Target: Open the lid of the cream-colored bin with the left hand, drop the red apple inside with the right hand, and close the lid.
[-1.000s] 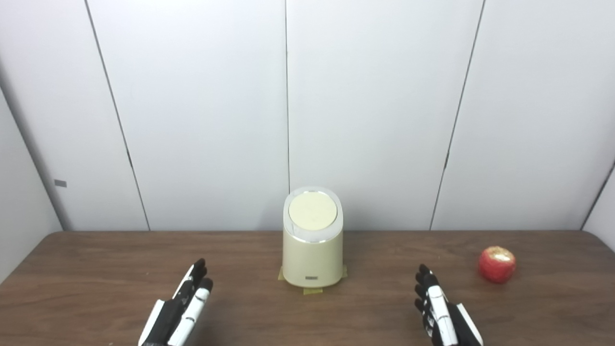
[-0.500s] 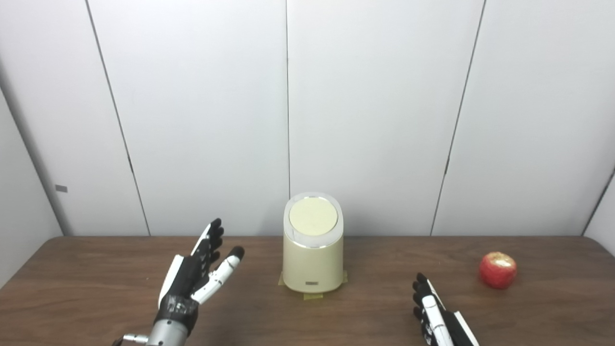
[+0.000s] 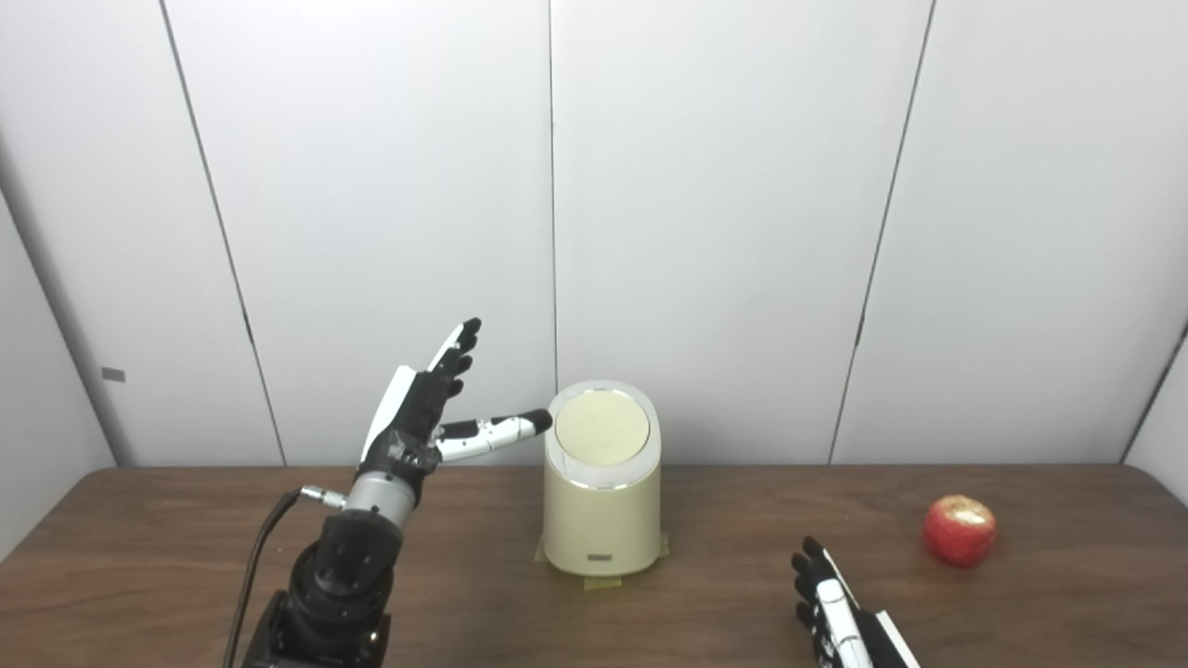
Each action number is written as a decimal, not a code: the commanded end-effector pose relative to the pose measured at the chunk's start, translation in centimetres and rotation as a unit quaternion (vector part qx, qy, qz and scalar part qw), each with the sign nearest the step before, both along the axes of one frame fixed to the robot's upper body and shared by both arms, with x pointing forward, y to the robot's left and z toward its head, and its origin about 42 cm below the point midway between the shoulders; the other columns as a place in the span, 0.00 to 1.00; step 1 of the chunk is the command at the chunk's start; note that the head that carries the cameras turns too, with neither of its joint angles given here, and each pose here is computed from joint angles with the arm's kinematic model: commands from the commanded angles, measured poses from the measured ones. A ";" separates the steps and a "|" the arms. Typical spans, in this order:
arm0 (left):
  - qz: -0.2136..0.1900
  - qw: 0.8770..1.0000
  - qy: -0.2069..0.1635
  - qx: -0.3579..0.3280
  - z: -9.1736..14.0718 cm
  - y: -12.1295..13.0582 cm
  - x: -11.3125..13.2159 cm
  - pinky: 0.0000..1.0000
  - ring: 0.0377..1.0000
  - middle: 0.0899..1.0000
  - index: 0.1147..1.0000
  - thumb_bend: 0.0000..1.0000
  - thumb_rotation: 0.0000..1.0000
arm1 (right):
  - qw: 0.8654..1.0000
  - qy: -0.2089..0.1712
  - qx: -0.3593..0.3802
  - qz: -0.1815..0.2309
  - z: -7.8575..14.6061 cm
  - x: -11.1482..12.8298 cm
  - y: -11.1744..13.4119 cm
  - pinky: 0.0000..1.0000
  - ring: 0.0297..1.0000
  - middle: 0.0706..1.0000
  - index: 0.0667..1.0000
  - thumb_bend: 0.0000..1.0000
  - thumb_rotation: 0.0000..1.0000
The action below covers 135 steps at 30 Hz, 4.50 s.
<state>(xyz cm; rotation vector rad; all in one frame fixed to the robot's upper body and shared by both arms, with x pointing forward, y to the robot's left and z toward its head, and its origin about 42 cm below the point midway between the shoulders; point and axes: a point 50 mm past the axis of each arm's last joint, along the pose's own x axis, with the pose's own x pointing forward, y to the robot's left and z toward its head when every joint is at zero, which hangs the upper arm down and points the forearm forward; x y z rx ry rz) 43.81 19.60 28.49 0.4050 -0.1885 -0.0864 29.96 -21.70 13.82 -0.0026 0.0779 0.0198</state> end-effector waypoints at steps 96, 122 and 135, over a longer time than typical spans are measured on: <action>-0.037 0.876 -0.115 0.468 1.2 -6.4 8.3 1.00 0.97 0.96 1.00 0.95 0.00 | 0.996 -0.085 0.037 0.019 3.3 1.9 2.8 1.00 0.98 0.97 1.00 0.70 0.91; -0.010 0.999 -0.044 0.020 2.9 2.2 2.8 0.96 0.93 0.92 0.93 0.45 0.83 | 0.995 -0.088 0.050 0.014 4.1 1.8 3.0 1.00 0.99 0.97 0.99 0.68 0.91; 0.007 0.998 -0.014 -0.061 -3.1 4.7 -4.2 1.00 0.94 0.94 0.97 0.52 1.00 | 0.993 -0.086 0.079 0.010 4.9 1.3 2.3 0.95 0.97 0.97 0.98 0.66 0.82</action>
